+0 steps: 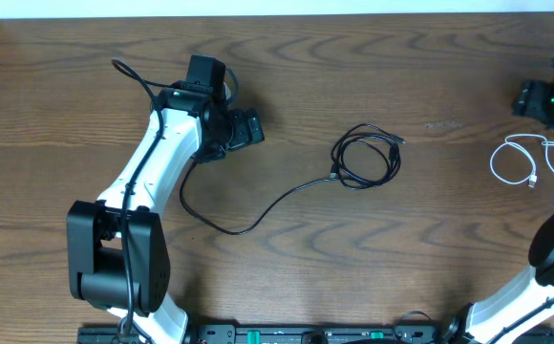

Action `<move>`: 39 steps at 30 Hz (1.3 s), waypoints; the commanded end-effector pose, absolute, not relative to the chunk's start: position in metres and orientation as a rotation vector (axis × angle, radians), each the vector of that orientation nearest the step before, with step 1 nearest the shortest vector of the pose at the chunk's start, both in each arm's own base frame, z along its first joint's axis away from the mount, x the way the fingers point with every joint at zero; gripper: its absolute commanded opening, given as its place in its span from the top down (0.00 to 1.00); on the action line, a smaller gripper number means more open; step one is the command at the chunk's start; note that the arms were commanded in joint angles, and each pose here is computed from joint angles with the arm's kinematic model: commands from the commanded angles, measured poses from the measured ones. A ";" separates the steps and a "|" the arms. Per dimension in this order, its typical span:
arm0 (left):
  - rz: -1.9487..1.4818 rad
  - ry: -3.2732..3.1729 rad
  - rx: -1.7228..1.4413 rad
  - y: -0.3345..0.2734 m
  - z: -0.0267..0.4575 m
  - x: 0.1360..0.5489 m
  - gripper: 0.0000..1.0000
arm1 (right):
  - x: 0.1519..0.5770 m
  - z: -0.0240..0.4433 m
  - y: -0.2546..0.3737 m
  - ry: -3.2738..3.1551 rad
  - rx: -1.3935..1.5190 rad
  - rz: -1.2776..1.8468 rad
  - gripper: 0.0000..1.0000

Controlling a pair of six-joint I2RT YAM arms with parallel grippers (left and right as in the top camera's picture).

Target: Untangle cables

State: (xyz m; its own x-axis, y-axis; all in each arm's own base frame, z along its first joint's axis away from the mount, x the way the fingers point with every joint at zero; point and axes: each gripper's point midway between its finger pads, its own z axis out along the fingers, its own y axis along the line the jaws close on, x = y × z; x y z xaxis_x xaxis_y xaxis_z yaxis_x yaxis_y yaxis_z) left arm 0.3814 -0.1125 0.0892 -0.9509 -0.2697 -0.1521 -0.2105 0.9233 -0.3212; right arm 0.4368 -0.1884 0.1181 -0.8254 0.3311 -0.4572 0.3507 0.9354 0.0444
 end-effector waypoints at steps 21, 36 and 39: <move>-0.434 2.903 -0.353 -0.110 0.085 0.378 0.02 | 0.392 0.080 -0.171 2.652 0.812 0.337 0.26; -0.434 2.903 -0.353 -0.110 0.085 0.378 0.02 | 0.423 0.110 -0.232 2.517 0.580 0.001 0.13; -0.434 2.903 -0.353 -0.110 0.085 0.378 0.02 | 0.411 0.106 -0.243 2.528 0.639 -0.014 0.15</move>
